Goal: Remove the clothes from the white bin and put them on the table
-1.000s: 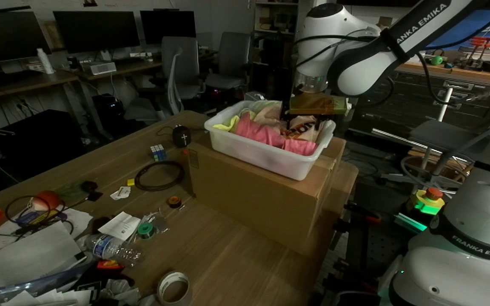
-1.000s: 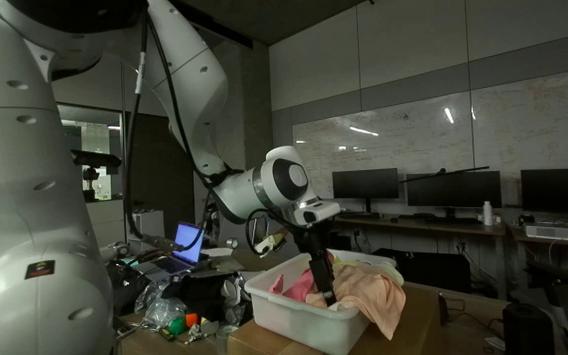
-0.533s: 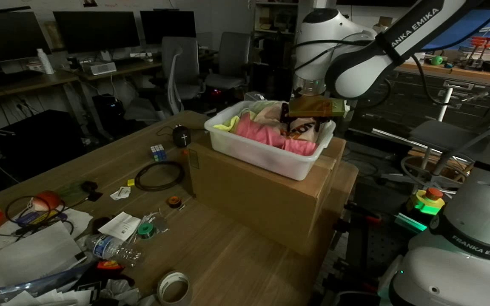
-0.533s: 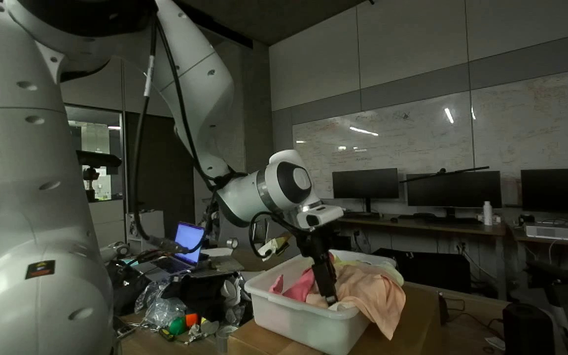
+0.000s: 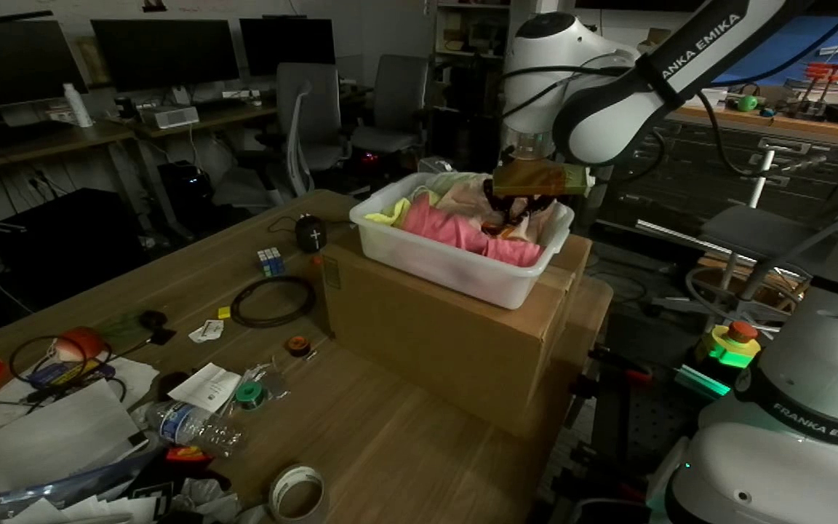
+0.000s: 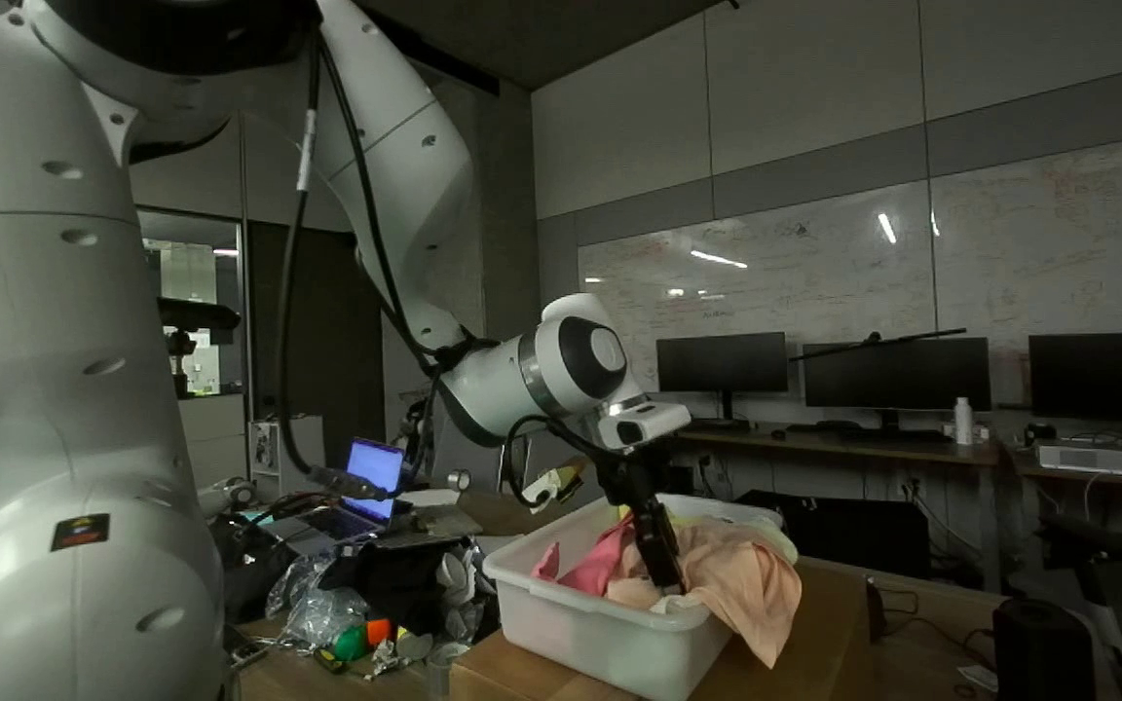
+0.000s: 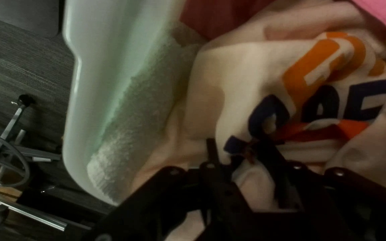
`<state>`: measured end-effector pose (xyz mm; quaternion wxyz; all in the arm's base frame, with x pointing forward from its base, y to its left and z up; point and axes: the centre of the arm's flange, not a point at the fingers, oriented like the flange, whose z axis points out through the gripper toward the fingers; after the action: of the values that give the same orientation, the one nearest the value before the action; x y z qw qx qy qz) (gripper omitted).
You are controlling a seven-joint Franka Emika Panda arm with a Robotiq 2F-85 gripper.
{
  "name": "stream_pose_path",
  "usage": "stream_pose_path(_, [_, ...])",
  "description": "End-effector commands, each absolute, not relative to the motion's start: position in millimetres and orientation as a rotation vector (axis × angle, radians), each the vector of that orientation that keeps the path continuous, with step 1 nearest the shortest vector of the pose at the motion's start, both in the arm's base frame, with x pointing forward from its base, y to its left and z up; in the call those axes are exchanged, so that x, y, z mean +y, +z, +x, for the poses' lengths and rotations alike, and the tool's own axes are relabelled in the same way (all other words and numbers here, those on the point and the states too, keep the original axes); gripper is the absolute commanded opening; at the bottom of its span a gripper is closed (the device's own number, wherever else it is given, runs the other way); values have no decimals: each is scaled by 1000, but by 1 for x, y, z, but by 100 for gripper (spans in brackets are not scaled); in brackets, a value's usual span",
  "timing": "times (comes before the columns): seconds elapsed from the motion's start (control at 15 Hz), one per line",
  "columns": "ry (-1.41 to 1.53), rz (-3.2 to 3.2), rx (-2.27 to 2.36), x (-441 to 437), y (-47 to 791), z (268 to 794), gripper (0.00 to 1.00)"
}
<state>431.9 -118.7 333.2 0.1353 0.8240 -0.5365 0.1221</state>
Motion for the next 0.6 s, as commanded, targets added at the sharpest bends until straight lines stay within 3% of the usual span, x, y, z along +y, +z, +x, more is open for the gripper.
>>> stream_pose_path(0.0, [385,2374,-1549,-120,340,440,6])
stream_pose_path(0.2, [411,2388,-1544,-110,339,432,0])
stream_pose_path(0.53, [485,2410,-1540,-108,369,428,3])
